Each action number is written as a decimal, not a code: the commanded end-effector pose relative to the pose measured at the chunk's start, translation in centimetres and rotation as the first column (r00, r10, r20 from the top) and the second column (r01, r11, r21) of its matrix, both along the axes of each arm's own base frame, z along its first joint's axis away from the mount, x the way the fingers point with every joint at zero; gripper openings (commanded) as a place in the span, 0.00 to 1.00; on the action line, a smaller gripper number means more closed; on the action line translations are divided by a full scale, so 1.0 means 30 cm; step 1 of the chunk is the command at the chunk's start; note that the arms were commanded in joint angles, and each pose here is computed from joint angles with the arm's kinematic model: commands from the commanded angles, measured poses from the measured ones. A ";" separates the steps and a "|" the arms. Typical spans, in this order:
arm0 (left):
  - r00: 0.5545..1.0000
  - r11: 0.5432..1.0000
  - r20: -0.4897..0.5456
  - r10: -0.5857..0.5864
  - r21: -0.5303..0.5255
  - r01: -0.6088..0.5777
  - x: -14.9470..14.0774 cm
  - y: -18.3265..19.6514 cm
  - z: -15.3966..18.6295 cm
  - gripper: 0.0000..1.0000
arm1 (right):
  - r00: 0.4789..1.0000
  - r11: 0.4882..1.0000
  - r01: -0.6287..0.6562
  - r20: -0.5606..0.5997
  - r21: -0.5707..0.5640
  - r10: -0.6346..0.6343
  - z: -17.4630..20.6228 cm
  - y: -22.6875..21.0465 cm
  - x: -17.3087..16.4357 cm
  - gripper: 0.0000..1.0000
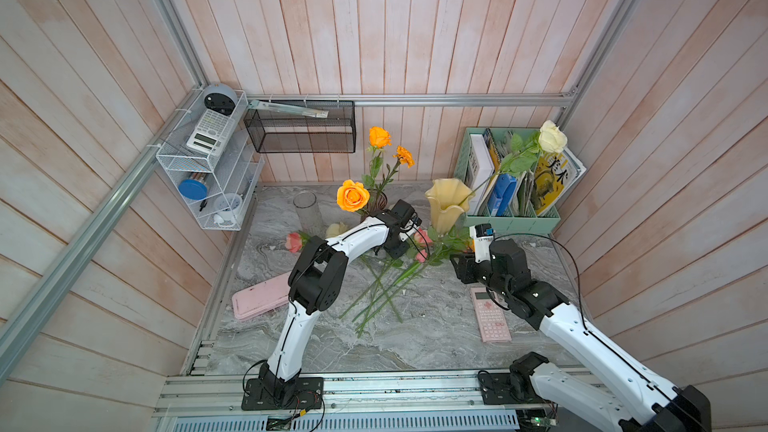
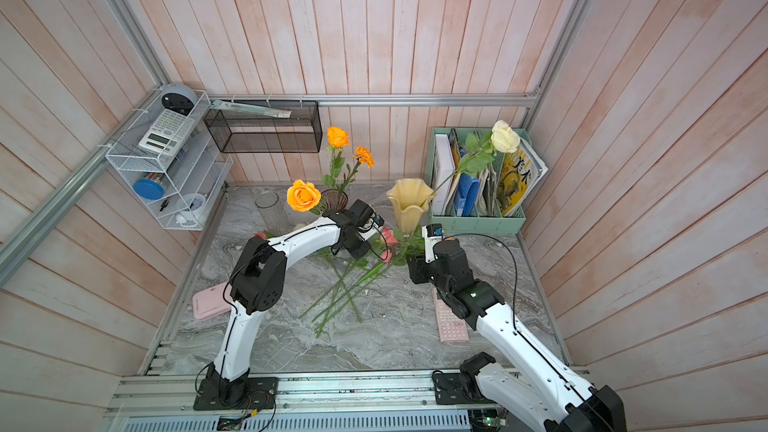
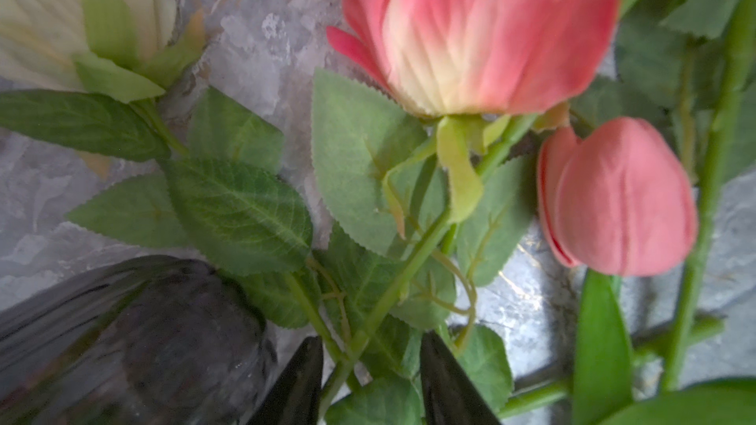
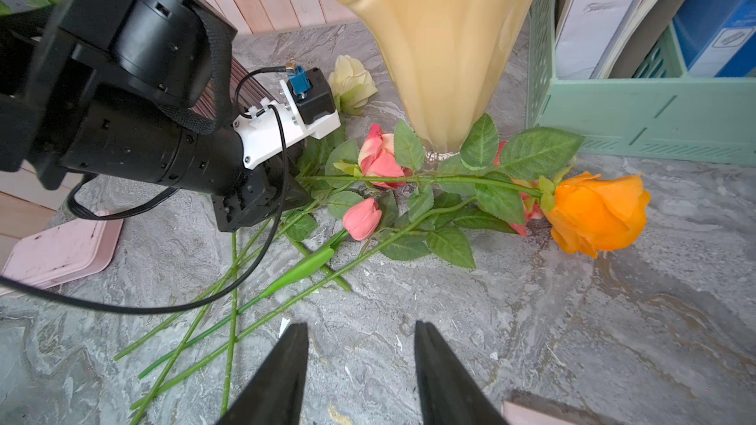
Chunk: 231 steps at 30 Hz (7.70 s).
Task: Arrange the flowers in different vases according to their colors
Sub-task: Pick up the flower at the center of the board, then insert the flower into the vase, then pick up the flower at the center of the board.
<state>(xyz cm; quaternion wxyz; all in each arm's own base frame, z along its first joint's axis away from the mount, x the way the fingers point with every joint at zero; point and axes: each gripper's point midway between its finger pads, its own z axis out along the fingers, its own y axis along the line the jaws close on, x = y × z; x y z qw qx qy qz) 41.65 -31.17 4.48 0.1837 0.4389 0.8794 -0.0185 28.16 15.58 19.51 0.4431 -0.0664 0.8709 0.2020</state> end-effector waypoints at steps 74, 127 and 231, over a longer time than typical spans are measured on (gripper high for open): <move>0.603 0.566 0.587 0.540 -0.784 0.256 -0.369 0.126 1.308 0.00 | 0.974 0.971 -0.196 0.145 0.140 0.176 0.110 0.058 -0.131 0.49; 0.338 0.569 0.545 0.767 -0.822 0.035 0.082 0.251 0.917 0.57 | 0.978 0.971 -0.206 0.067 0.123 0.199 0.000 0.084 -0.107 0.49; 0.924 0.833 0.057 0.378 -0.457 -0.312 -0.315 0.188 0.405 0.05 | 0.990 0.983 -0.106 -0.075 0.151 0.118 -0.109 0.055 -0.114 0.49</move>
